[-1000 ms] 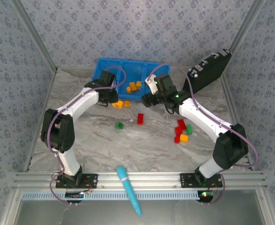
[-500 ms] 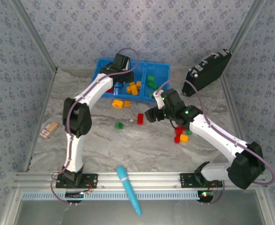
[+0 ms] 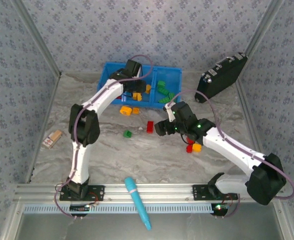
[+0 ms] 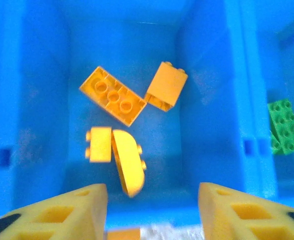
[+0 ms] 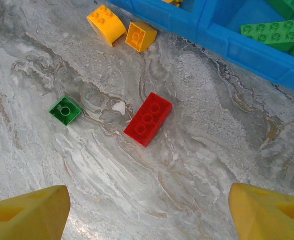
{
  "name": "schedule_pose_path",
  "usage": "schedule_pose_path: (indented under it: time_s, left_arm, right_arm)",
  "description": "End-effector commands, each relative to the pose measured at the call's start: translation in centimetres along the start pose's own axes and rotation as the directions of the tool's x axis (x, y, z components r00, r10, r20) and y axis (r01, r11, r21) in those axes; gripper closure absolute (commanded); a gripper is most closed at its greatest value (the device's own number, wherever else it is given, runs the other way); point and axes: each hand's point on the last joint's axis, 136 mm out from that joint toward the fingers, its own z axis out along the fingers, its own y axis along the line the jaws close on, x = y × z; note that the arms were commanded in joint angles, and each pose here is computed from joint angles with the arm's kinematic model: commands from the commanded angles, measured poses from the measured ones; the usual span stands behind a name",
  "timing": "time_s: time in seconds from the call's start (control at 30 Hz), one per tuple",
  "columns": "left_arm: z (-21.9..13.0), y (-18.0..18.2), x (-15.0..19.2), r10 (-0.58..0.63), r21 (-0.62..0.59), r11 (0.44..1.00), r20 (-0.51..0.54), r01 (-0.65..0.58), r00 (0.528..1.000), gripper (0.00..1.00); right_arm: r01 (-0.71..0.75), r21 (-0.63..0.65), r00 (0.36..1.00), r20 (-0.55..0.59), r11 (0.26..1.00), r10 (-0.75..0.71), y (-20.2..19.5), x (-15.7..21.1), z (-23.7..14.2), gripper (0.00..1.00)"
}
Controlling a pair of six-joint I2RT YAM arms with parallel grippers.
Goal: Sort the legos into containers by color
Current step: Place the lego in the container, then pick up the lego from the center of the table.
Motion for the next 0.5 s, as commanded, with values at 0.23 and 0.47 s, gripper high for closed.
schedule_pose_path:
  time_s: [0.23, 0.47]
  left_arm:
    - [-6.5, 3.7, 6.2, 0.103, -0.078, 0.991, -0.031, -0.105, 0.994, 0.33]
    - [-4.8, 5.2, 9.3, 0.125, -0.108, 0.985, -0.077, -0.133, 0.989, 0.23]
  right_arm:
    - [0.040, -0.032, 0.999, -0.026, 0.999, -0.041, 0.3, -1.2, 1.6, 0.15]
    - [0.043, -0.020, 0.998, -0.050, 0.999, -0.044, 0.2, -1.7, 1.8, 0.15]
